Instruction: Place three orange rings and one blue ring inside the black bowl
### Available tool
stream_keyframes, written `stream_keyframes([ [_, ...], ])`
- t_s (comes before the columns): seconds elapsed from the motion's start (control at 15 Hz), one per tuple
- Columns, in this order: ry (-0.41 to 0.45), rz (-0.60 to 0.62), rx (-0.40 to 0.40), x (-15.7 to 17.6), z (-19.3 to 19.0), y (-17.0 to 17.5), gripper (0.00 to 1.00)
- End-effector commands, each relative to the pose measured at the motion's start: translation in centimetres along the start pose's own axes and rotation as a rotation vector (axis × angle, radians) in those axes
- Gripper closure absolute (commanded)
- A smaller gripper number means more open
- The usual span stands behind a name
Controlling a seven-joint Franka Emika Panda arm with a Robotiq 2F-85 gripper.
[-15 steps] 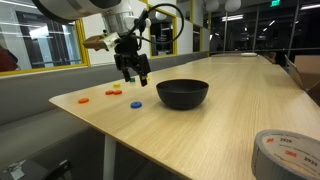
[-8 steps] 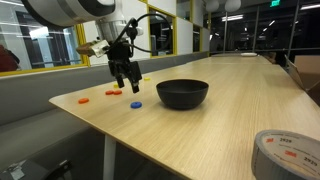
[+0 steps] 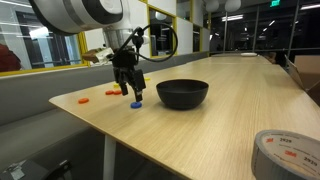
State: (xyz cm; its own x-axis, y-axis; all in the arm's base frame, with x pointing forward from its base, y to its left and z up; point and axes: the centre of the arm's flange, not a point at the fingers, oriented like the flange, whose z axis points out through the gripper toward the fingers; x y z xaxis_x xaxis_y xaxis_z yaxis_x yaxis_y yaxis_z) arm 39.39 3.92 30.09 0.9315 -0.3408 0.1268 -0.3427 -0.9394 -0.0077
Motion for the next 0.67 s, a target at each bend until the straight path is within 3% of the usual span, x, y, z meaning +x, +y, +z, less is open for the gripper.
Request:
stream_keyframes([
  [0.0, -0.022, 0.05, -0.003, -0.5, 0.2, 1.1, 0.0],
  [0.6, -0.034, 0.096, 0.026, 0.1, 0.8, 2.6, 0.0],
])
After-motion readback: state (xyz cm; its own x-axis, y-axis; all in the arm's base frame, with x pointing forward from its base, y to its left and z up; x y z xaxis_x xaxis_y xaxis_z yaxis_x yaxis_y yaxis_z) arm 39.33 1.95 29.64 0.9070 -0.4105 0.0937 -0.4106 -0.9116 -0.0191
